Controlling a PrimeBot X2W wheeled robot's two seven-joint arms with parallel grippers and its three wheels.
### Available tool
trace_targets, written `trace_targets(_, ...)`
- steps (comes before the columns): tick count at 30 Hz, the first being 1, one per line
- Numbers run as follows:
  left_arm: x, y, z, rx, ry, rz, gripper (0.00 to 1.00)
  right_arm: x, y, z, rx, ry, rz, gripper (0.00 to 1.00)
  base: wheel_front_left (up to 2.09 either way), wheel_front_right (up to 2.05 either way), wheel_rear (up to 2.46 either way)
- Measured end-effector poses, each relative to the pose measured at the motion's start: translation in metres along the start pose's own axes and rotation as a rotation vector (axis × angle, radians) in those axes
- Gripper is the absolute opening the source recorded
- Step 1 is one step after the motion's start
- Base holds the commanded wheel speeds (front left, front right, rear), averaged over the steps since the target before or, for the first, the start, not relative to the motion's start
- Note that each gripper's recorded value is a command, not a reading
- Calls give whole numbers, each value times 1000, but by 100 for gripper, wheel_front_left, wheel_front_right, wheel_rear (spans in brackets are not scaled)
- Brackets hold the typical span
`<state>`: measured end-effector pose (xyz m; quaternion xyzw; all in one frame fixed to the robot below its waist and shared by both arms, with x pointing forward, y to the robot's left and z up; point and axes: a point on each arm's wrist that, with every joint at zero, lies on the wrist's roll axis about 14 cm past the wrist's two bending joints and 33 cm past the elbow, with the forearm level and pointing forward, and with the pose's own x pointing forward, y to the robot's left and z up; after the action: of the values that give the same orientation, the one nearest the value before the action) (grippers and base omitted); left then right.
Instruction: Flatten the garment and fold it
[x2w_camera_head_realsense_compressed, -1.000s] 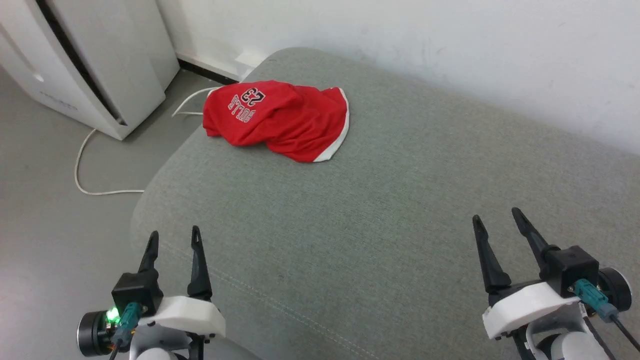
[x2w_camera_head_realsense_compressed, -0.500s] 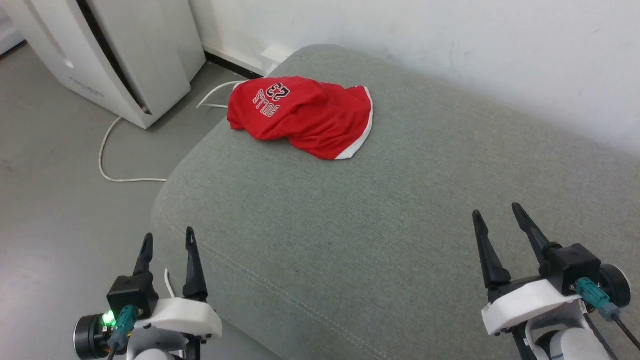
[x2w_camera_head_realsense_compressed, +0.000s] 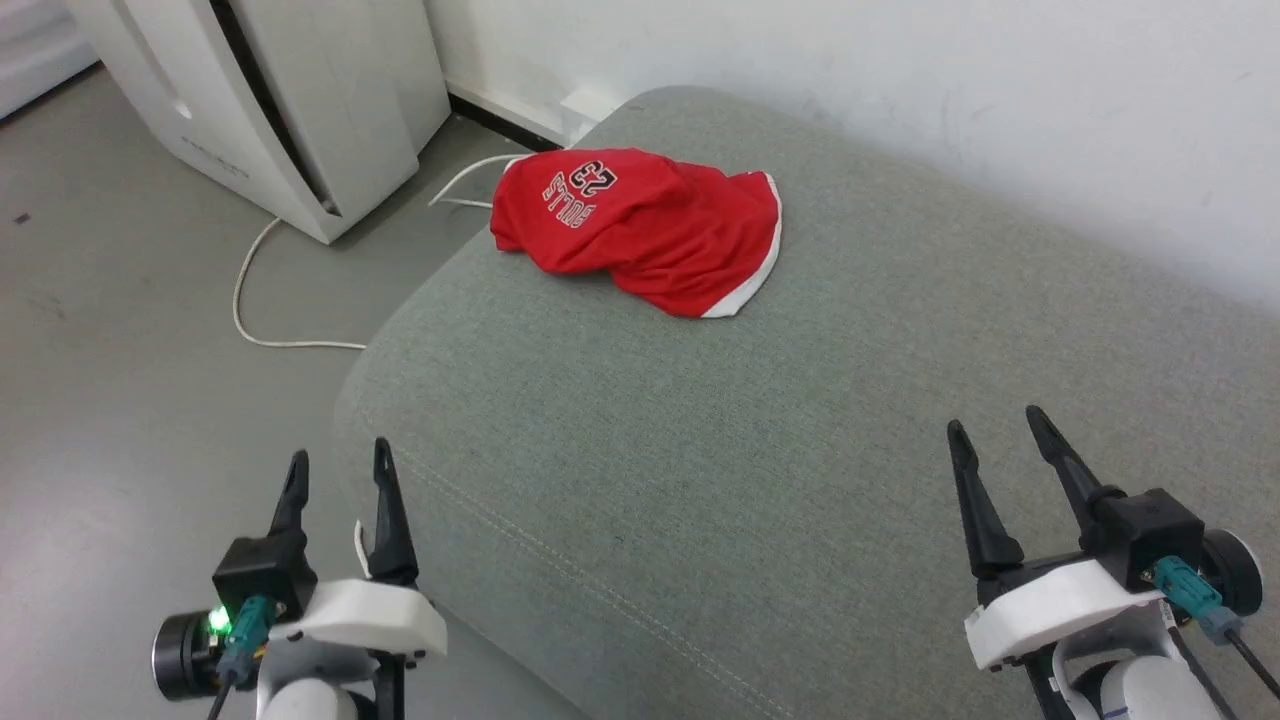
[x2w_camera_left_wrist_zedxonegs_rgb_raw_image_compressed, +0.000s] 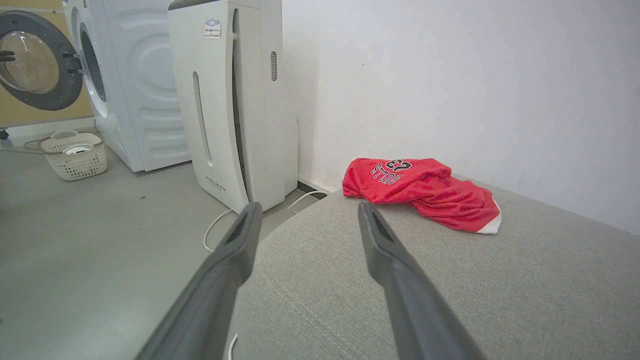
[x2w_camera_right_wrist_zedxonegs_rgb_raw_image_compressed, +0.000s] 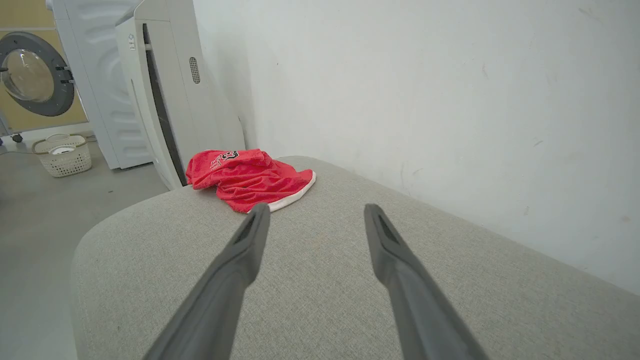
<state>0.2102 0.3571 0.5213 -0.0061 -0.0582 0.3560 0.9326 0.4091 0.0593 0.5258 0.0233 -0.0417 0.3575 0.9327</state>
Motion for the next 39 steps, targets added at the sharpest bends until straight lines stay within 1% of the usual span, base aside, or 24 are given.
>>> trace_targets(3, 9, -6, 6, -22, -13, -28, 100, 1, -1, -2, 3, 4, 1, 100, 0, 0, 0)
trace_targets(6, 29, -17, 16, -52, -18, -74, 100, 7, -1, -1, -6, 6, 7, 100, 0, 0, 0)
trace_targets(9, 60, -27, 33, -76, -35, -116, 100, 18, 0, 6, -20, -14, 21, 100, 0, 0, 0)
trace_targets(13, 109, -43, 61, -81, -51, -165, 100, 34, -4, 14, -33, -47, 27, 100, 0, 0, 0)
trace_targets(18, 169, -67, 85, -53, -27, -219, 100, 48, -26, 11, -32, -72, -10, 100, 0, 0, 0)
trace_targets(21, 201, -87, 83, -25, 30, -256, 100, 52, -47, -1, -15, -68, -52, 100, 0, 0, 0)
trace_targets(26, 245, -125, 46, 7, 203, -304, 100, 48, -86, -34, 21, -36, -139, 100, 0, 0, 0)
trace_targets(29, 261, -149, 12, -6, 327, -320, 100, 37, -110, -55, 43, -11, -199, 100, 0, 0, 0)
trace_targets(31, 269, -159, -15, -19, 417, -304, 100, 29, -123, -69, 53, 13, -236, 100, 0, 0, 0)
trace_targets(36, 273, -182, -90, -45, 633, -265, 100, 7, -151, -103, 72, 74, -314, 100, 0, 0, 0)
trace_targets(39, 263, -192, -137, -53, 789, -230, 100, -6, -165, -121, 73, 110, -356, 100, 0, 0, 0)
